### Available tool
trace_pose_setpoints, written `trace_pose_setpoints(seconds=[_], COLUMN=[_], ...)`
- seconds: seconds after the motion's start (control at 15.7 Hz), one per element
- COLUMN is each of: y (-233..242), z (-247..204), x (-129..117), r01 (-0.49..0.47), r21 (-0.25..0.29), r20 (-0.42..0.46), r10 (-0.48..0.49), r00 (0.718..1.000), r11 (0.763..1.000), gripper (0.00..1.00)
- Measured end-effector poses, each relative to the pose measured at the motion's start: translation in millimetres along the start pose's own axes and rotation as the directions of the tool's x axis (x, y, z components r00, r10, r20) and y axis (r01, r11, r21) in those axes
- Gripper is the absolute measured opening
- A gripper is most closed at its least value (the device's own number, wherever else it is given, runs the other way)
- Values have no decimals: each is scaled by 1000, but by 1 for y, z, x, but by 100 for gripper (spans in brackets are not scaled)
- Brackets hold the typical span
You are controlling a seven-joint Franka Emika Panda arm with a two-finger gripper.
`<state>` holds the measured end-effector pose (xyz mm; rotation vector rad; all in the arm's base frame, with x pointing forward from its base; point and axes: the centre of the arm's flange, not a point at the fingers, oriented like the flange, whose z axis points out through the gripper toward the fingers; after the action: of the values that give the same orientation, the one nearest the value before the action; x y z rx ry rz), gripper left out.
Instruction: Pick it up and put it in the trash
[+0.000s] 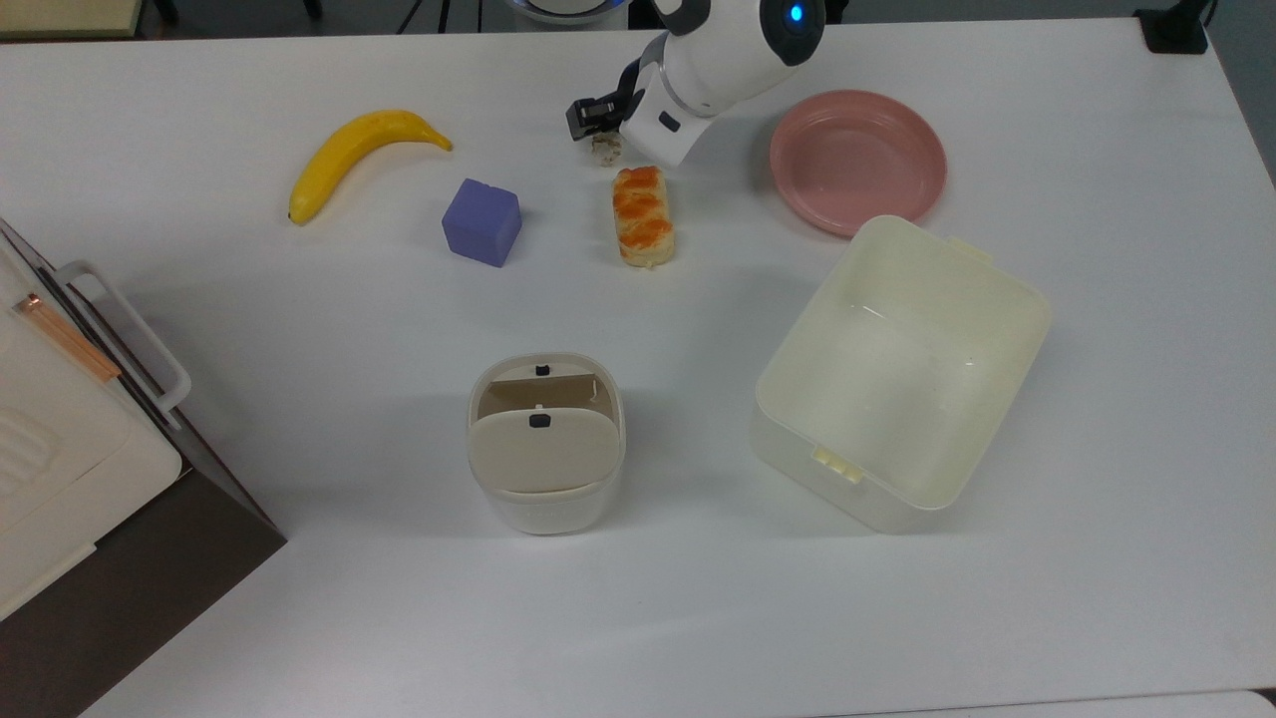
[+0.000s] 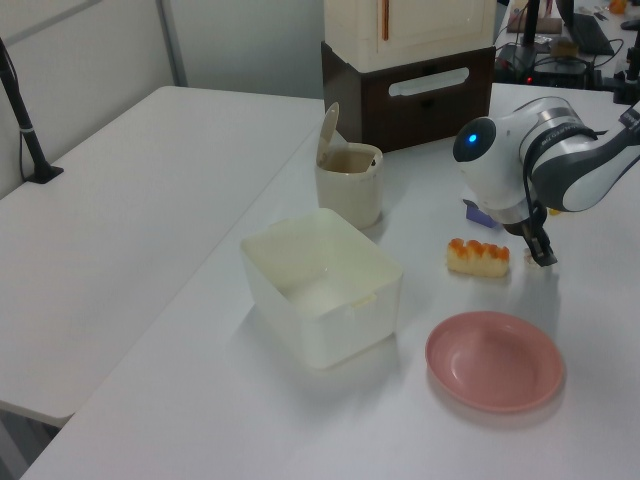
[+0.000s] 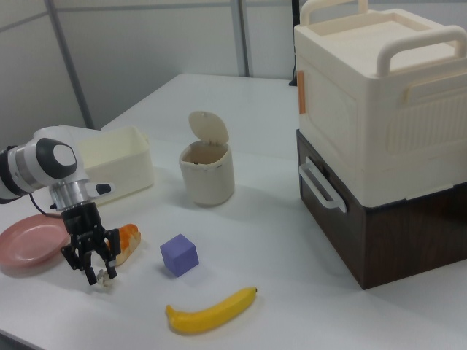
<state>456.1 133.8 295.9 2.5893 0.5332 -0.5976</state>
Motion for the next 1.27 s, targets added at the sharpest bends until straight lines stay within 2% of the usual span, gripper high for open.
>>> trace_pose_setpoints(seconds=[0.06,0.13,0.32,0.38,0.45,0.51,0.76,0.83,1.08,1.27], y=[2,3,6,6,6,6,8,10,13,17], z=[-4,-8,-14,-14,-14,-14,-13,-13,-12,-10], x=[1,2,4,4,4,4,4,4,4,4], r01=[19,37,60,60,61,61,58,55,54,55], r21=[-1,-1,-1,-1,-1,-1,0,2,-8,-20], r20=[-8,-16,-29,-30,-29,-29,-28,-27,-26,-24], r10=[-19,-37,-60,-60,-61,-61,-58,-54,-54,-55], r00=[1000,999,998,998,998,998,998,998,998,998], r11=[1000,999,998,998,998,998,998,999,999,998], gripper=[53,46,10,2,1,4,42,59,100,100])
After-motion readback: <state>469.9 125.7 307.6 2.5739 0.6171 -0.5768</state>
